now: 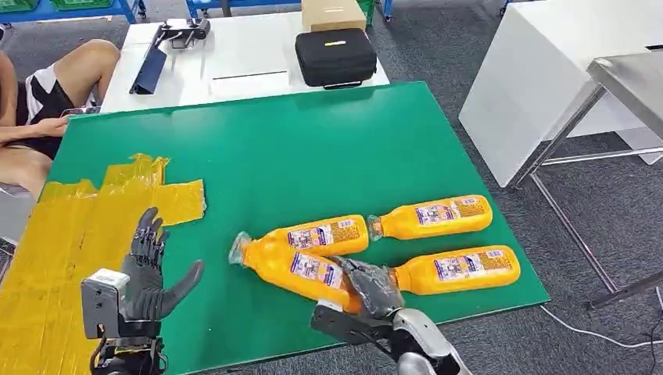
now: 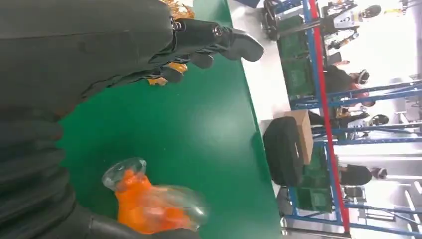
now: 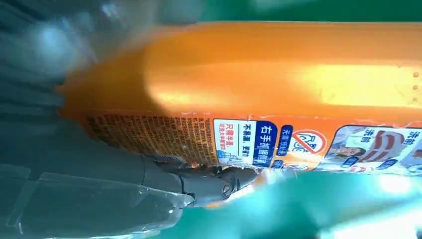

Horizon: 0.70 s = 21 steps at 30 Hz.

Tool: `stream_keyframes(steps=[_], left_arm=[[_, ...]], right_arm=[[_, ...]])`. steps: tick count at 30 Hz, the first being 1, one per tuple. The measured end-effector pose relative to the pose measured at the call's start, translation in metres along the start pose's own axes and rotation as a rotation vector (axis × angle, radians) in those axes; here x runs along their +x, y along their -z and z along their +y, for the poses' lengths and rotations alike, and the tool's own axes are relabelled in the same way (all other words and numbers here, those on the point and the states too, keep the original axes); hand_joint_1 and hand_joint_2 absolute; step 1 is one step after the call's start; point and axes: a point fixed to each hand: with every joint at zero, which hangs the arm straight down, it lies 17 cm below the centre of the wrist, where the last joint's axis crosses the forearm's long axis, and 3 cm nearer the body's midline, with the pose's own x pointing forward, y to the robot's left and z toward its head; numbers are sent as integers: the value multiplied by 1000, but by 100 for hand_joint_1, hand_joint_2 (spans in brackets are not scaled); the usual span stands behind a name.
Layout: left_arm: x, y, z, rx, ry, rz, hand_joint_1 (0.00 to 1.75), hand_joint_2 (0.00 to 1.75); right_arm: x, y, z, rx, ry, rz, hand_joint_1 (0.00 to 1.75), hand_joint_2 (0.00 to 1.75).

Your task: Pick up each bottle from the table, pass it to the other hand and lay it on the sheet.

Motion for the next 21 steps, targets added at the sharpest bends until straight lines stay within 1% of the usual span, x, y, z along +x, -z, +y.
stream_keyframes(steps=[3,7,11,15,17,19,21], left_arm=[[-2,0,-1,-1,-40,16,0,175],[-1,0,-3,-14,-75,20,0,175],[9,1,-13,-66,-140,18,0,175],[23,3,-21,-104,-173,4,0,175],[26,3,-30,-158,-218,24,0,175],[34,1,-47,-252,-301,41,0,175],[48,-1,-62,-345,-353,23,0,175]], right_arm=[[5,1,-18,-84,90,-15,175,175],[3,2,-35,-160,177,-11,175,175],[3,1,-51,-237,239,-23,175,175],[1,0,-59,-276,259,-28,175,175],[3,-1,-64,-302,271,-43,175,175],[8,-1,-71,-333,292,-77,175,175],[16,-1,-80,-368,315,-121,175,175]])
